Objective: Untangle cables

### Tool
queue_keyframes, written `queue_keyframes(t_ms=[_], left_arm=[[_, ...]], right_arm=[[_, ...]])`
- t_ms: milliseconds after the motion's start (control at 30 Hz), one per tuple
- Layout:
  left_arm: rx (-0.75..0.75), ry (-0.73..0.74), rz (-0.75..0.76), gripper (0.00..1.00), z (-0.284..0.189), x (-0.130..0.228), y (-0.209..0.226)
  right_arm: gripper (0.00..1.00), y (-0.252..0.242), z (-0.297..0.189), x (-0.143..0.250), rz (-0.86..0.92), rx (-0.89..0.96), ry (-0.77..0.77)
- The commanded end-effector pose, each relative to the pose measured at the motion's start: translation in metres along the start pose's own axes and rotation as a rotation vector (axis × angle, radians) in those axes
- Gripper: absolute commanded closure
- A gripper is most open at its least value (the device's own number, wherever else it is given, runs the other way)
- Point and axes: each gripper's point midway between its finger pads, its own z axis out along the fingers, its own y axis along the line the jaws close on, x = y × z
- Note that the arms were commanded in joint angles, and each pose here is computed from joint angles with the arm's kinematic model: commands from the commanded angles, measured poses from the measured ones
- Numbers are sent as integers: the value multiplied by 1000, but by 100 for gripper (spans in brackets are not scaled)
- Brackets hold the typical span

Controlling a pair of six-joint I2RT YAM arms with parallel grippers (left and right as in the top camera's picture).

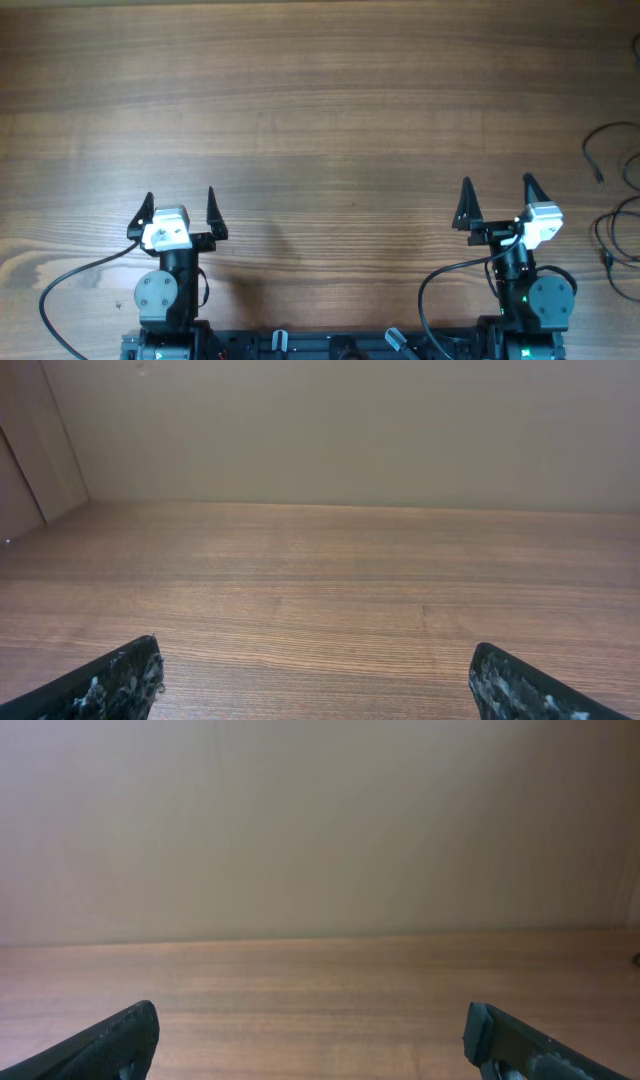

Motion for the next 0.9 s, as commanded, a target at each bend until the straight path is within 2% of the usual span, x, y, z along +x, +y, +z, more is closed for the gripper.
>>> queue_keyframes(t_ms=[0,200,500,867], left_arm=[[0,-3,19,0,0,0,1],[0,-3,19,0,0,0,1],[0,-3,19,0,0,0,1],[0,-3,19,0,0,0,1]], right_arm=[[0,1,-1,-3,-13,-7,-22],[0,2,0,5,-11,-23,-35],[0,4,0,-3,-14,-34,-67],[0,2,0,7,-18,-45,-26]])
